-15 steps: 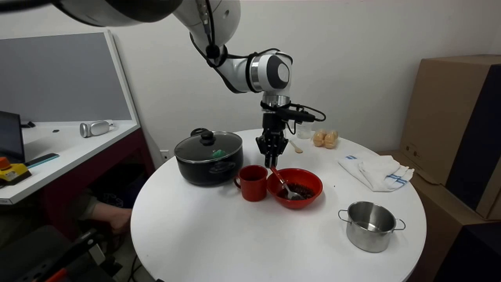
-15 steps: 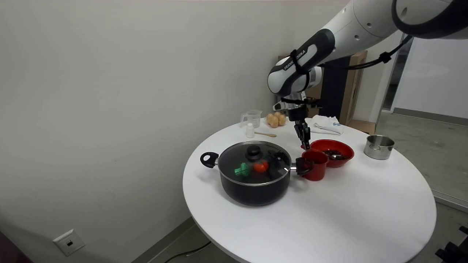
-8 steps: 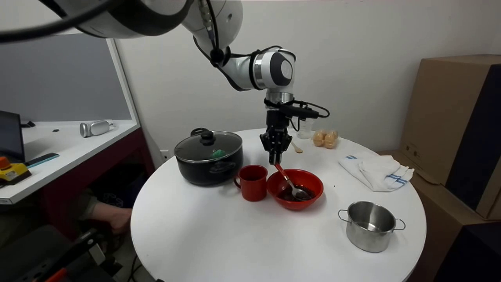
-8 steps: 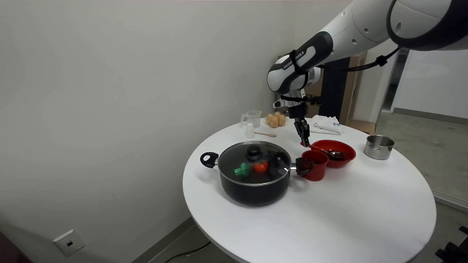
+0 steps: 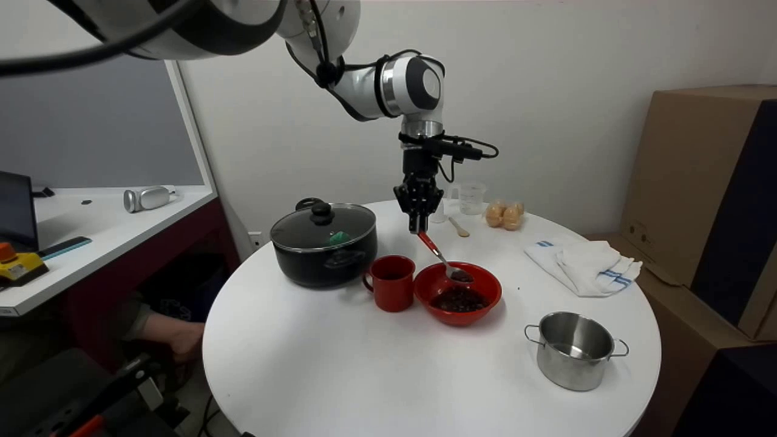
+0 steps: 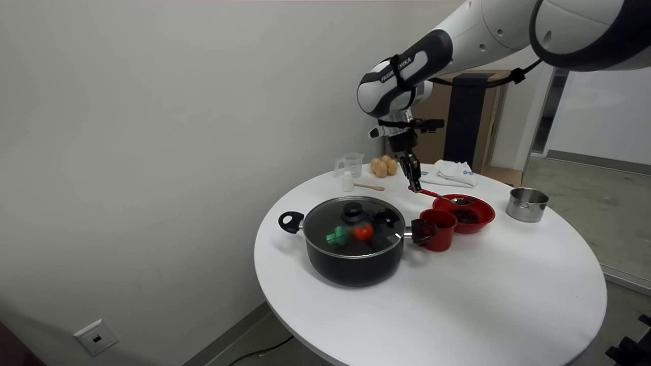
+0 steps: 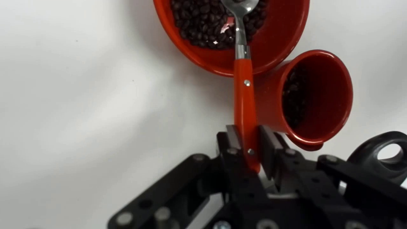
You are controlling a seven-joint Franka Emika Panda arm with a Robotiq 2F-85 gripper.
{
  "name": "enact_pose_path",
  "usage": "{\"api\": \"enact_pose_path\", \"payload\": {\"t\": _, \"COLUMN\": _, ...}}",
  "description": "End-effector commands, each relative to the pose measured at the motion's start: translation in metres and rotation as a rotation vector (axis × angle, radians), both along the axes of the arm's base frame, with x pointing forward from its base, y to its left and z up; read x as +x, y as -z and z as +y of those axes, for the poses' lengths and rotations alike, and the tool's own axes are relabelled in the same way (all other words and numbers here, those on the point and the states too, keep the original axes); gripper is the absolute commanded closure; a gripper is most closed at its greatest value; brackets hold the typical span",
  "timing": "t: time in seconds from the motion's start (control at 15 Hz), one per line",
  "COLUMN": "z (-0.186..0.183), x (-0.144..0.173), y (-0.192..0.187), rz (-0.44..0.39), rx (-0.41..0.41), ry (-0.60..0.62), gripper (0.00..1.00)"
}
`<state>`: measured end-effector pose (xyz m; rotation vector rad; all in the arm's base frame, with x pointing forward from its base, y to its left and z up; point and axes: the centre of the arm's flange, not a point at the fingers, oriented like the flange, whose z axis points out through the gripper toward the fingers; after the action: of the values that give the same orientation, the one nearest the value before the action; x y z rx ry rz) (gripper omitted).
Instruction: Put a spoonful of the things in the red bowl into the mug
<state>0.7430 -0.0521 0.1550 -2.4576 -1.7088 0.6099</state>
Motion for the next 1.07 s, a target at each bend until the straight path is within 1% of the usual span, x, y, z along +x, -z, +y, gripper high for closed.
{"api": "enact_pose_path", "payload": {"t": 0.0, "z": 0.014, "x": 0.009, "y": -0.008, "rz": 0.068, "rx": -0.057, "ry": -0.027, "gripper": 0.91}}
{"api": "enact_pose_path", "payload": {"t": 0.2, "z": 0.026, "x": 0.003, "y": -0.012, "rz": 0.105, "rx": -0.077, "ry": -0.047, "gripper": 0.91}}
{"api": "enact_pose_path", "payload": {"t": 0.4, "z": 0.037, "x": -0.001, "y": -0.015, "rz": 0.12, "rx": -0.095, "ry": -0.066, "gripper": 0.91}}
{"api": "enact_pose_path", "payload": {"t": 0.6, "z": 0.051, "x": -0.003, "y": -0.021, "rz": 0.116, "rx": -0.11, "ry": -0.09, "gripper": 0.91}}
{"api": "enact_pose_path", "payload": {"t": 1.0, "z": 0.087, "x": -0.004, "y": -0.036, "rz": 0.087, "rx": -0.108, "ry": -0.136, "gripper": 0.91}}
